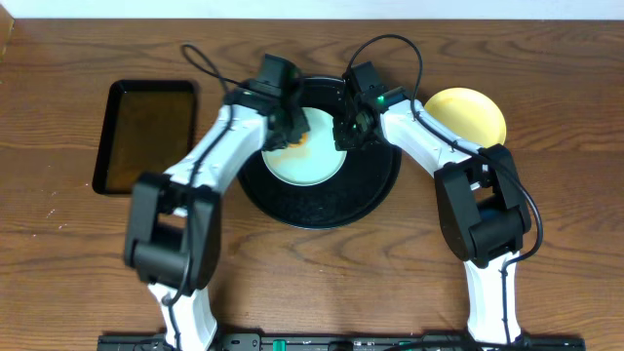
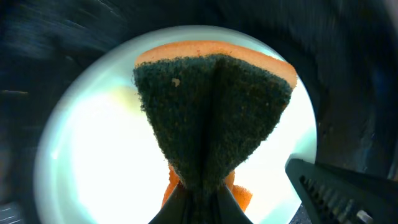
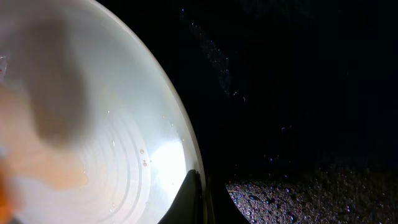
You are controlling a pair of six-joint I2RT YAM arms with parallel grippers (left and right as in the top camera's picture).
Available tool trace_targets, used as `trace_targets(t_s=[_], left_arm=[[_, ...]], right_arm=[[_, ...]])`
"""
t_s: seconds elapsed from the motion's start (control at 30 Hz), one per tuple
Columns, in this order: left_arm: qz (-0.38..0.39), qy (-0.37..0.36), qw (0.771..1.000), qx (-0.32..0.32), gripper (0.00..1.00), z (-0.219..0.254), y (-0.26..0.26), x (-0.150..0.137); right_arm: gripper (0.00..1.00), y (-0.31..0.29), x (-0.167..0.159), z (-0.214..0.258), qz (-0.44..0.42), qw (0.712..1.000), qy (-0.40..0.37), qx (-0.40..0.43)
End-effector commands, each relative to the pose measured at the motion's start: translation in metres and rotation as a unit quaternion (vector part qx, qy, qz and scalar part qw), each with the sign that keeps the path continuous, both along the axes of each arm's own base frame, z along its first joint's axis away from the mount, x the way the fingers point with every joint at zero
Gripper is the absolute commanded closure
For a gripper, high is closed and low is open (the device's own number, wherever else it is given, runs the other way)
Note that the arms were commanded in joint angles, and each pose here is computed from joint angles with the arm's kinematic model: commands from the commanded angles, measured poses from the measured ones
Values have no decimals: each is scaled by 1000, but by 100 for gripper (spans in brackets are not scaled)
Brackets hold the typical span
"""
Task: Clean dirty plates on tray and stack at the side
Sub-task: 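Continue scrubbing the green plate surface with the left gripper sponge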
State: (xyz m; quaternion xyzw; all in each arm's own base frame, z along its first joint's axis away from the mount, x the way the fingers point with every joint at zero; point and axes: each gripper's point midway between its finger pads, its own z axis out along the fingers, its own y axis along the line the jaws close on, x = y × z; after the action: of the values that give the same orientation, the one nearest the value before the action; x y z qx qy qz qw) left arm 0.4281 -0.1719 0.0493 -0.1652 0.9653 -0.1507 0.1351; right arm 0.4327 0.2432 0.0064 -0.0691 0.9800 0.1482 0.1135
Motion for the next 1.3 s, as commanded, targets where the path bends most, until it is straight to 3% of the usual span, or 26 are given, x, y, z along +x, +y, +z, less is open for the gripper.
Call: trace_targets(t_s=[0.0, 0.13, 0.43, 0.67, 0.9, 1.03, 1.27], left_arm=[[5, 22, 1000, -8, 92, -20, -3, -4], [15, 30, 999, 1, 92, -33, 1, -2], [45, -3, 986, 160, 92, -41, 71, 12], [55, -3, 984, 171, 93, -18, 82, 5], [41, -48, 991, 118, 93, 37, 59, 1], [5, -11, 999, 43, 92, 25, 17, -14], [-5, 24, 999, 42, 92, -11, -18, -27]], right_arm=[[99, -15, -9, -30, -11, 999, 26, -43], [99, -15, -9, -30, -11, 999, 25, -42], [99, -15, -9, -30, -11, 999, 26, -43], [99, -15, -9, -30, -11, 999, 26, -43], [99, -15, -8, -30, -11, 999, 24, -42], [99, -15, -8, -30, -11, 999, 24, -42], [99, -15, -8, -30, -11, 999, 24, -42]])
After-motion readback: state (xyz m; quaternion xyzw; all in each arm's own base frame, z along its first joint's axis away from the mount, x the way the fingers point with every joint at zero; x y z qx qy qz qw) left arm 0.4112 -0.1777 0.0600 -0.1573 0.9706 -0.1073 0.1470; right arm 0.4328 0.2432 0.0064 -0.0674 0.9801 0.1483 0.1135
